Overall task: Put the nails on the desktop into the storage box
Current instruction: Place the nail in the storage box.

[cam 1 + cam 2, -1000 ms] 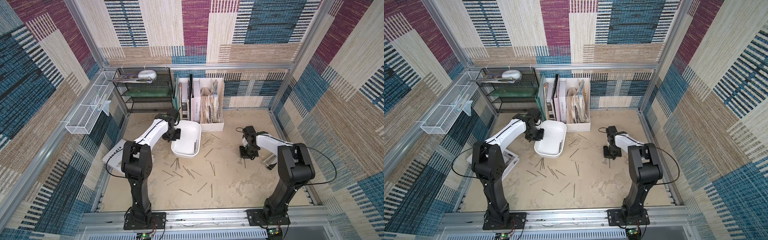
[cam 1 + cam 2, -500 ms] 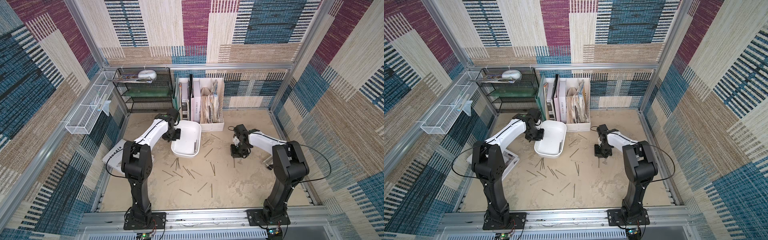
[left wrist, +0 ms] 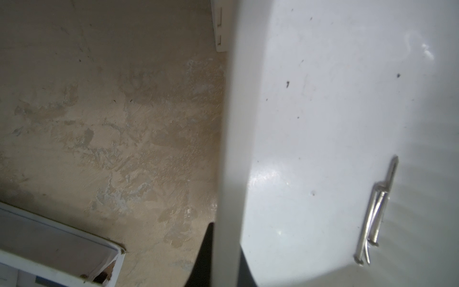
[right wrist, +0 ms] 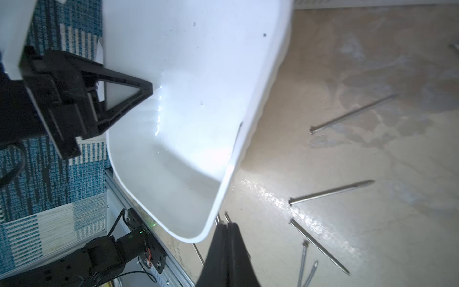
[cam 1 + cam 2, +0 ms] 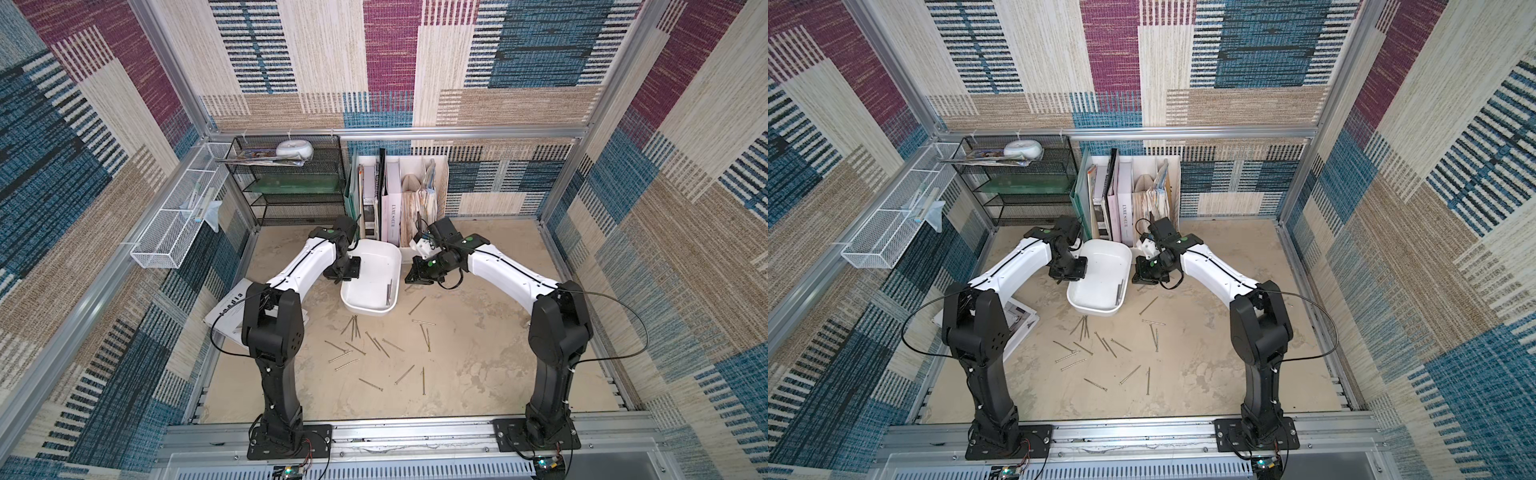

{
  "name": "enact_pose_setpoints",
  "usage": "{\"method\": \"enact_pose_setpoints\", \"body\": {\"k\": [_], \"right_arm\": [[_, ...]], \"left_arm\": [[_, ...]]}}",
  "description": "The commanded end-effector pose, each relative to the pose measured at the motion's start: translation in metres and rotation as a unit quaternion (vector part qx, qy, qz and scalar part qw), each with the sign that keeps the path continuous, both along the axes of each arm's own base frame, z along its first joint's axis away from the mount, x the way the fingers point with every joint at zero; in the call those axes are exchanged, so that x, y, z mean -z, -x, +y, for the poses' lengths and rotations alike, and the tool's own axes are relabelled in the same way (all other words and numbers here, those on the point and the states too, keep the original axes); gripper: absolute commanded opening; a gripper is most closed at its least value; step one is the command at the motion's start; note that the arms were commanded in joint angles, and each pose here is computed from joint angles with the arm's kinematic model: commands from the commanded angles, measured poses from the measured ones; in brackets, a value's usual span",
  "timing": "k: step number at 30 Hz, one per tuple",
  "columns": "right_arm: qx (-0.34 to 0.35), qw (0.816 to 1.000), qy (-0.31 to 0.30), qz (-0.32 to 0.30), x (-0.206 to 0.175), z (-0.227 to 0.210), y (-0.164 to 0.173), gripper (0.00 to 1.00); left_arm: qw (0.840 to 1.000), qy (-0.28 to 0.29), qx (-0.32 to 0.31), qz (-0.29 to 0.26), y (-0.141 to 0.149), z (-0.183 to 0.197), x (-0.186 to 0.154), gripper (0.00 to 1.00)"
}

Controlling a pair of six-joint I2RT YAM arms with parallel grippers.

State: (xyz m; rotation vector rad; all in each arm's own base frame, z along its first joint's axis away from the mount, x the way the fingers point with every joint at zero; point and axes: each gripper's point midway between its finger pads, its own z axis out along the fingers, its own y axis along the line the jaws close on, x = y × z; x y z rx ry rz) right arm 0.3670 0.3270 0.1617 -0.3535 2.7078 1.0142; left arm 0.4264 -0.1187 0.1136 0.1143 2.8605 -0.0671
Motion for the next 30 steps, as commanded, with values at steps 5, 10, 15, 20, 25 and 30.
{"method": "enact_pose_setpoints", "body": {"k": [5,10,15,20,25,30], "right_arm": [[-0.046,0.994,-0.1,0.007,-0.028,0.054,-0.01,0.0],[-0.051,0.994,-0.094,-0.003,-0.035,0.051,-0.01,0.0],[-0.069,0.992,-0.102,0.026,-0.012,0.059,-0.01,0.0],[-0.063,0.991,-0.118,0.014,-0.009,0.063,-0.018,0.0],[-0.019,0.993,-0.116,-0.021,-0.021,0.036,-0.008,0.17],[0.028,0.999,-0.035,-0.023,0.013,-0.013,0.022,0.32]], "left_arm": [[0.999,-0.042,-0.003,-0.02,-0.006,0.014,-0.012,0.0],[0.998,-0.057,0.001,-0.024,-0.006,0.016,-0.014,0.0],[0.998,-0.064,0.005,-0.027,-0.006,0.015,-0.017,0.0],[0.995,-0.094,0.013,-0.034,-0.005,0.019,-0.02,0.0],[0.992,-0.119,0.006,-0.048,-0.007,0.028,-0.028,0.0],[0.989,-0.136,-0.003,-0.063,-0.008,0.034,-0.038,0.0]]}}
